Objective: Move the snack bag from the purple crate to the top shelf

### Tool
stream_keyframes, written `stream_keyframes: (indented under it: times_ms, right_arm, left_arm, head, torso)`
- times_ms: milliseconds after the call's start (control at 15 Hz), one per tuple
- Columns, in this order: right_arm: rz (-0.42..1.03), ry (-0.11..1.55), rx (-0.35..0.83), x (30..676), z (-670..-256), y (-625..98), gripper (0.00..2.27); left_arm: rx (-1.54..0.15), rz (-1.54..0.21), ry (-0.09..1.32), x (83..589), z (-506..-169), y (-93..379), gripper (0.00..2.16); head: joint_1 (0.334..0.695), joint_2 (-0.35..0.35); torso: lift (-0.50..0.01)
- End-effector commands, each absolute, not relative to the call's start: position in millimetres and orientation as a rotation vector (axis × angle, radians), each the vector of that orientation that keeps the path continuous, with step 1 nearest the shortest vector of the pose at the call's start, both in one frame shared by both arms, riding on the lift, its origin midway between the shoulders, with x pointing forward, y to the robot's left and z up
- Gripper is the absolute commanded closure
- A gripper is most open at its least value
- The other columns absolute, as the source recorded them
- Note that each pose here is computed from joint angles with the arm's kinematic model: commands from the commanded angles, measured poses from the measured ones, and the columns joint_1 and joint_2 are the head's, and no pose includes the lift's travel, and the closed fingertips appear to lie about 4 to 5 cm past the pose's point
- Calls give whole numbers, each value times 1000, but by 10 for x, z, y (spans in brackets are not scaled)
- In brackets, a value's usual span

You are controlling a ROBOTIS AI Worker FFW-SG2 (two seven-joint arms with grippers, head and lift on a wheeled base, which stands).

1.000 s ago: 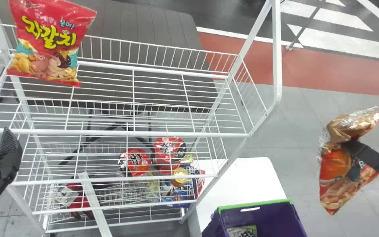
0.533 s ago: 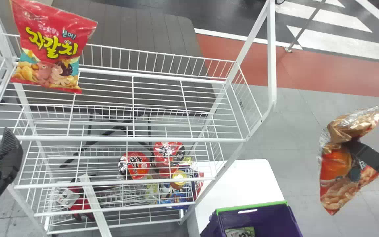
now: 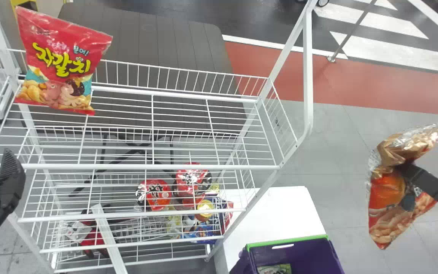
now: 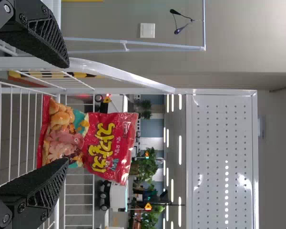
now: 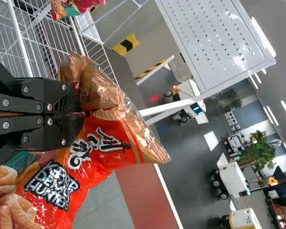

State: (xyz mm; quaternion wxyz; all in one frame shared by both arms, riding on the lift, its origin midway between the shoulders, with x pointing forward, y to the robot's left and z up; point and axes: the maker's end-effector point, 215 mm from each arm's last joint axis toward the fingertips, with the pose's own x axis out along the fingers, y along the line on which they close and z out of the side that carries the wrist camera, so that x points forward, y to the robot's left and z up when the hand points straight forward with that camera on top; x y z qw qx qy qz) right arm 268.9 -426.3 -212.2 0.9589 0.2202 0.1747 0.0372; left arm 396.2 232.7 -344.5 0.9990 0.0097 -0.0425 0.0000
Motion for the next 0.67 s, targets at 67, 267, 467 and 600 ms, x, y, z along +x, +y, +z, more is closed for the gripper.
stream_keyframes:
  times_ms: [67,267,467,600]
  right_arm:
    - [78,364,463,2684,-2167,-4253,1932]
    - [126,359,470,2722,-2135,-4123,1956]
    - [193,368,479,2835,-2151,-3903,1963]
    - [241,404,493,2951,-2285,-3717,1963]
  left_arm:
    - [18,1,-85,3962,-3445,2327,124]
    - [20,0,-85,3962,-3444,2325,124]
    - [18,-2,-85,3960,-3447,2307,124]
    - [16,-2,-85,3963,-3450,2300,124]
  head:
    - [695,-330]
    - [695,-325]
    - [695,-310]
    - [695,-280]
  torso:
    - [10]
    - [0]
    - [0]
    - [0]
